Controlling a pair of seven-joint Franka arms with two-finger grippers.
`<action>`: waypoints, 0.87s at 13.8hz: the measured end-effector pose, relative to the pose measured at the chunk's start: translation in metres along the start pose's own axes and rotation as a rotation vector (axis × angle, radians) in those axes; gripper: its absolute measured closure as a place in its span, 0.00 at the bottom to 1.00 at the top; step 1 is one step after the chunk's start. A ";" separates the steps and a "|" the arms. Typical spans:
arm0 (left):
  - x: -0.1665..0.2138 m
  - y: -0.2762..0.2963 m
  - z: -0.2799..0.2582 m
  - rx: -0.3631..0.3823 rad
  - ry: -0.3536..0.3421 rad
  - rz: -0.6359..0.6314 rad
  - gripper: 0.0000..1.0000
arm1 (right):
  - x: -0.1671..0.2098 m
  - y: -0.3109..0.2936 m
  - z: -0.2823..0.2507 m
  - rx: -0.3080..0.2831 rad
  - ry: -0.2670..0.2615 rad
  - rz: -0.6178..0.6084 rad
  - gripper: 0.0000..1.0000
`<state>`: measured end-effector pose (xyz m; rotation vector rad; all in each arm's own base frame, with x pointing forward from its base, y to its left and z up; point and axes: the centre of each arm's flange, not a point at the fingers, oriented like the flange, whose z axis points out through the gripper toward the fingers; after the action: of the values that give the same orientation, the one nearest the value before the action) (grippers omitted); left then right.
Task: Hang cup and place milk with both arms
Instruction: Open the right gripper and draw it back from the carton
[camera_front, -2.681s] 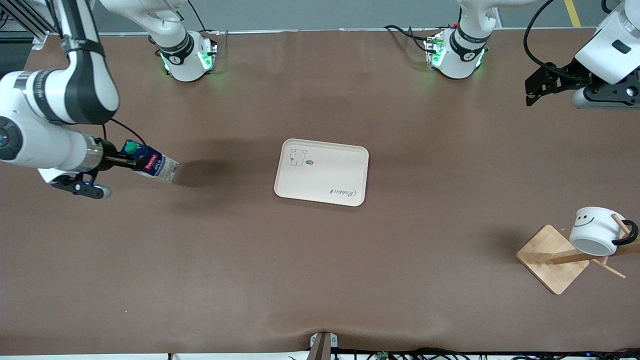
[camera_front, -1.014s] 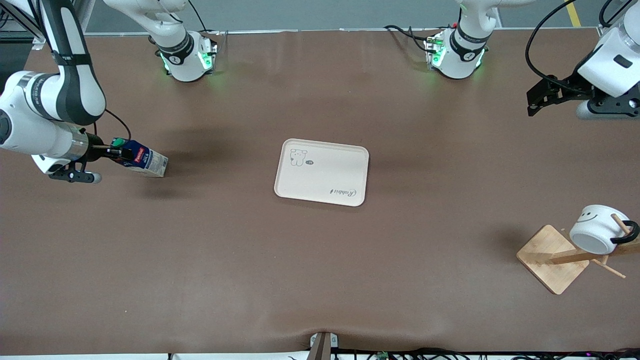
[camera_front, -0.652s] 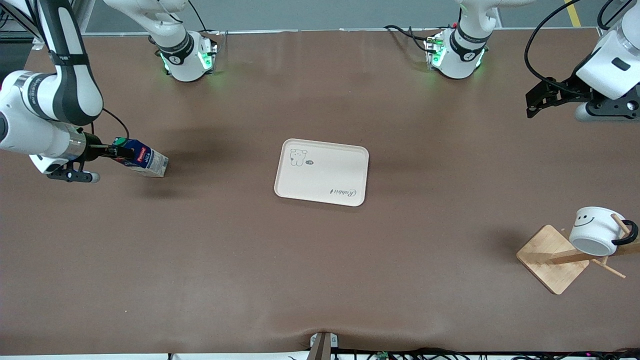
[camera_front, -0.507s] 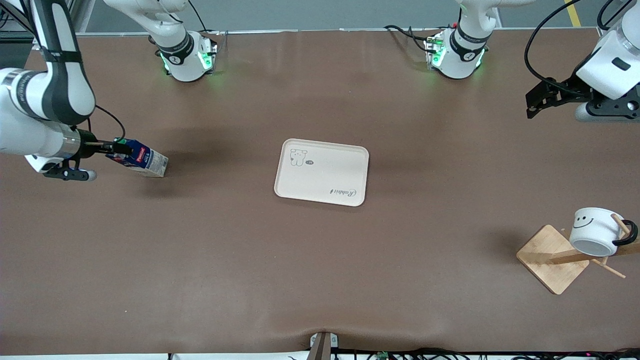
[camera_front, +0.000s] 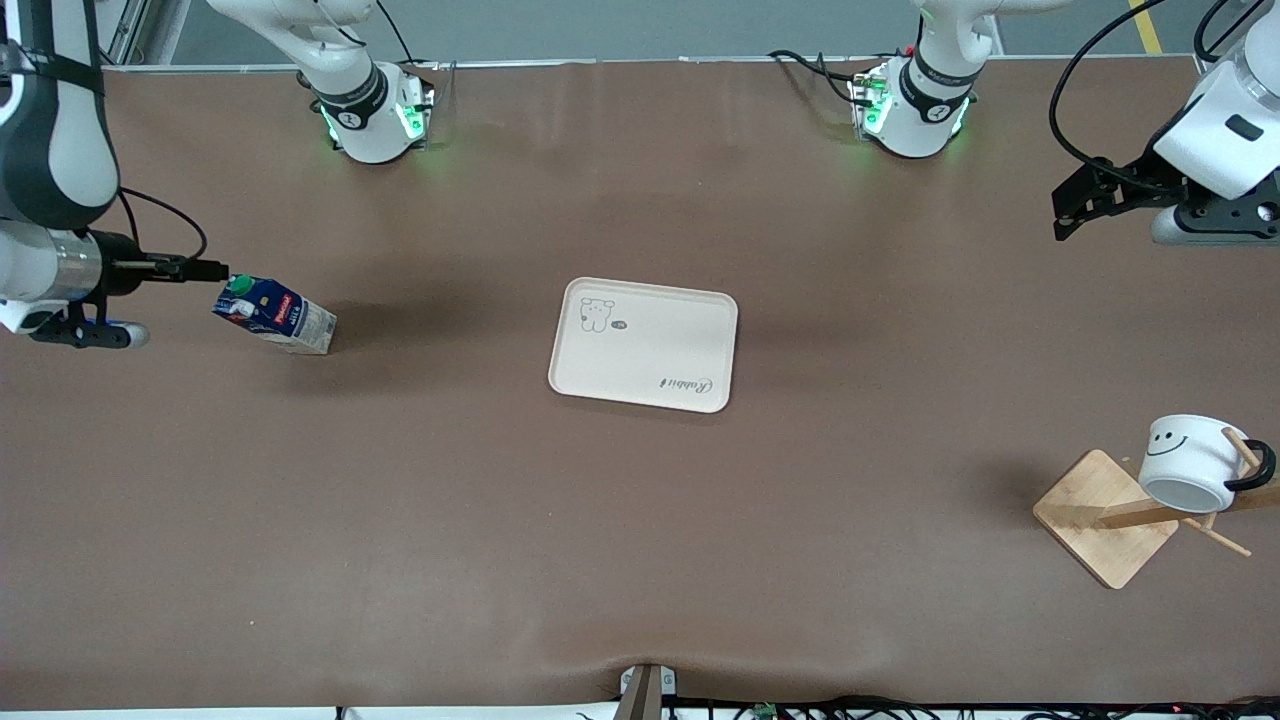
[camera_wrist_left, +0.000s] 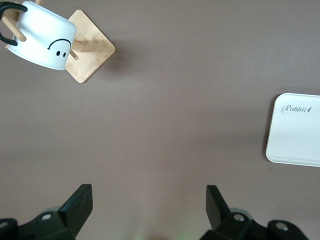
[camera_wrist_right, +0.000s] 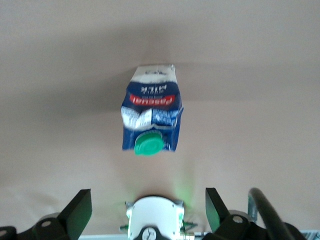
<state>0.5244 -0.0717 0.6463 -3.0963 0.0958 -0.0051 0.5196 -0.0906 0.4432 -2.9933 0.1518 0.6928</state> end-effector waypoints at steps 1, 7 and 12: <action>0.000 0.000 0.000 0.000 0.003 0.000 0.00 | 0.001 -0.002 -0.009 -0.002 0.001 -0.003 0.00; 0.003 0.000 0.004 -0.001 0.007 0.001 0.00 | 0.022 -0.003 -0.066 -0.018 0.094 -0.012 0.00; 0.005 0.000 0.005 -0.002 0.008 0.001 0.00 | 0.013 -0.009 -0.081 -0.017 0.079 0.050 0.00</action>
<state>0.5290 -0.0722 0.6409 -3.0980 0.0978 -0.0172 0.5671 -0.0893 0.5104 -3.0443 0.2269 0.5840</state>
